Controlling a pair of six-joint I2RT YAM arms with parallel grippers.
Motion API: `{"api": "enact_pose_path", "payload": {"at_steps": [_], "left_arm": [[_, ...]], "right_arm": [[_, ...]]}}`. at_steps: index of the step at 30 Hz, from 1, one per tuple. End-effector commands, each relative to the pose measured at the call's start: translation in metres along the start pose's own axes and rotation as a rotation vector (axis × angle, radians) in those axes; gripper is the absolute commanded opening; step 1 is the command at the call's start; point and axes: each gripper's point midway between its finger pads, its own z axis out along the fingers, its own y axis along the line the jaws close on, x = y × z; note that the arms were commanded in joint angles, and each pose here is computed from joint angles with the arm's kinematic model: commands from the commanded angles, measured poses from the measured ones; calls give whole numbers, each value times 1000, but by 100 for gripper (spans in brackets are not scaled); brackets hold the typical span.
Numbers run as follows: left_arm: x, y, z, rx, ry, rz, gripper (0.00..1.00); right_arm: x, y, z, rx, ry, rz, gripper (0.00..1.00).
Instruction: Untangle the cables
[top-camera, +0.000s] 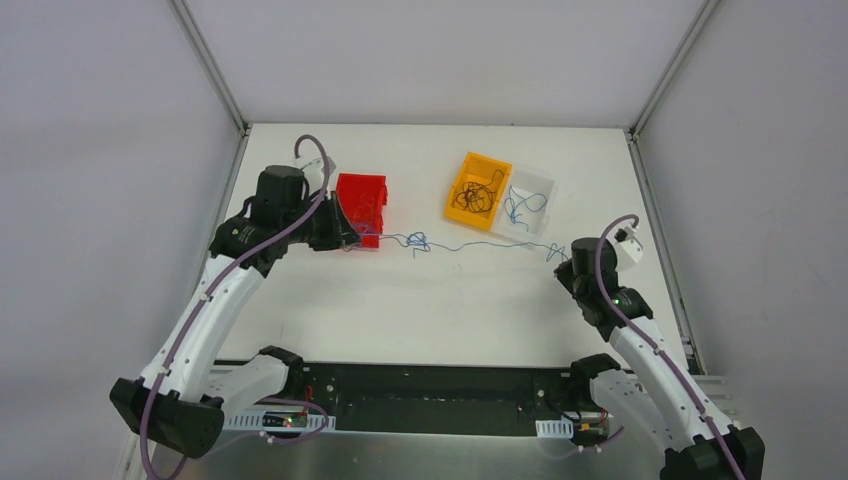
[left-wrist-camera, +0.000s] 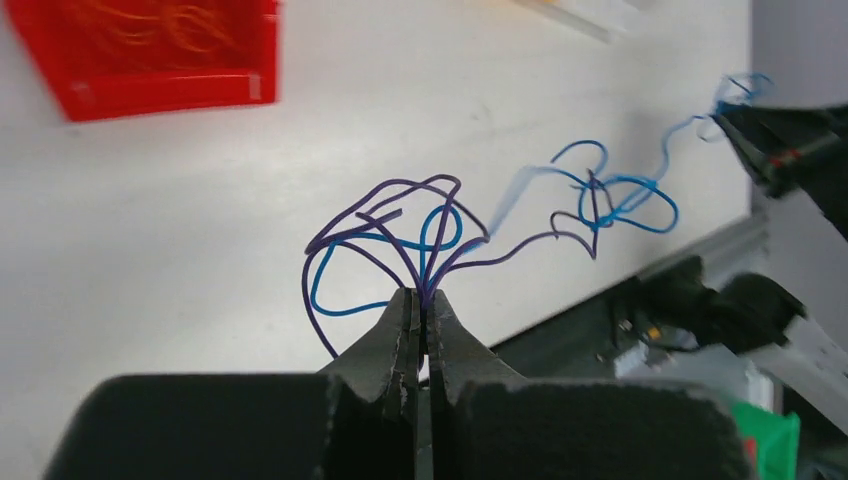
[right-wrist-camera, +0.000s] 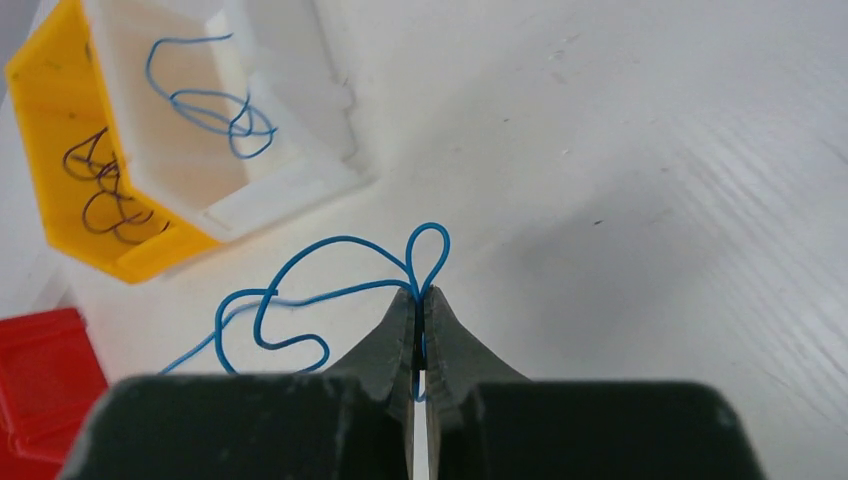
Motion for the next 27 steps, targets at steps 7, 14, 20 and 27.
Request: {"api": "enact_pose_path", "payload": {"at_steps": [7,14,20,27], "left_arm": [[-18,99,-64,-598,-306,-34,0],[-22,112,-84,-696,-384,-61,0],[-19,91,-61,-537,-333,-61,0],[-14,65,-41,-368,-260,-12,0]], "right_arm": [[-29,-38,-5,204,-100,93,0],[-18,1,-7,-9,16,7,0],[-30,49,-28,-185,73,-47,0],[-54,103,-42,-273,130,-68,0]]}}
